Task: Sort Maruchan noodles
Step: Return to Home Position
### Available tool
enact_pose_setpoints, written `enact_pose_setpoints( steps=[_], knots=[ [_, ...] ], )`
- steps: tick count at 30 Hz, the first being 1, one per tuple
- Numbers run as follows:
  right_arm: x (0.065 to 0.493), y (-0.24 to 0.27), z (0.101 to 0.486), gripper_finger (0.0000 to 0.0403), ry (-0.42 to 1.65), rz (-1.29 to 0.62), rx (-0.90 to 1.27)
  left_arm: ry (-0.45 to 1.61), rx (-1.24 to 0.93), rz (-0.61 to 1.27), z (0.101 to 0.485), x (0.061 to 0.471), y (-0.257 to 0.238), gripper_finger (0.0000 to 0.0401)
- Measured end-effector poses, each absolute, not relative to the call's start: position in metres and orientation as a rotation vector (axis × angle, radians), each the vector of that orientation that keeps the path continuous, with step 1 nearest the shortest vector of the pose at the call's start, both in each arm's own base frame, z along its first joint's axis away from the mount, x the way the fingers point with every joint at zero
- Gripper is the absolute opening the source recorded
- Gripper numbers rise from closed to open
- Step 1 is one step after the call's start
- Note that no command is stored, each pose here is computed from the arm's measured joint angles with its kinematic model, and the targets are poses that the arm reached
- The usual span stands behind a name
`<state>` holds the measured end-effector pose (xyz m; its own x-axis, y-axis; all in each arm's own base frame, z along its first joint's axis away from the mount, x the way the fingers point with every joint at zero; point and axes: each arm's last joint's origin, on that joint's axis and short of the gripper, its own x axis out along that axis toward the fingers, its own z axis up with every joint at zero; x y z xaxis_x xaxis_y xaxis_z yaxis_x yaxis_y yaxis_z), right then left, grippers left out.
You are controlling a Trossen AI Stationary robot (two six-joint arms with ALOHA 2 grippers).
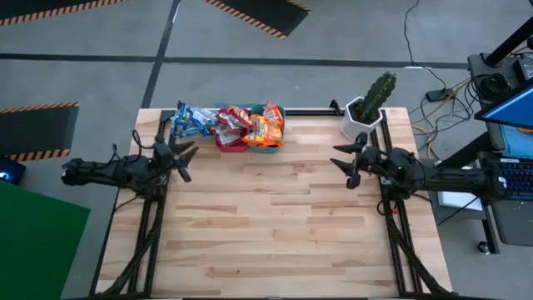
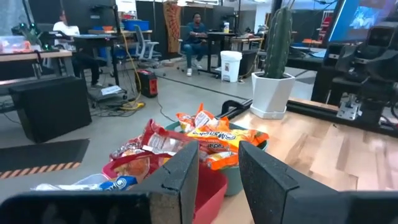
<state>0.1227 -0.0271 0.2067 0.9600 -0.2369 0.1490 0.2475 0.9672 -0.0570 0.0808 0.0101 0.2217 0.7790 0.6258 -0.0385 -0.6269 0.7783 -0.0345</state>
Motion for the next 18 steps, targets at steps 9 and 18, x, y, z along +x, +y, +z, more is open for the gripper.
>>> enact_pose_setpoints(
  steps=[9, 18],
  knots=[
    [0.102, -0.026, 0.209, 0.0203, -0.283, -0.323, -0.165, 0.012, -0.126, 0.657, 0.208, 0.082, 0.009, 0.0098],
    [0.093, -0.025, 0.203, 0.0203, -0.316, -0.334, -0.185, 0.027, -0.153, 0.591, 0.188, 0.086, 0.007, 0.0098]
  ],
)
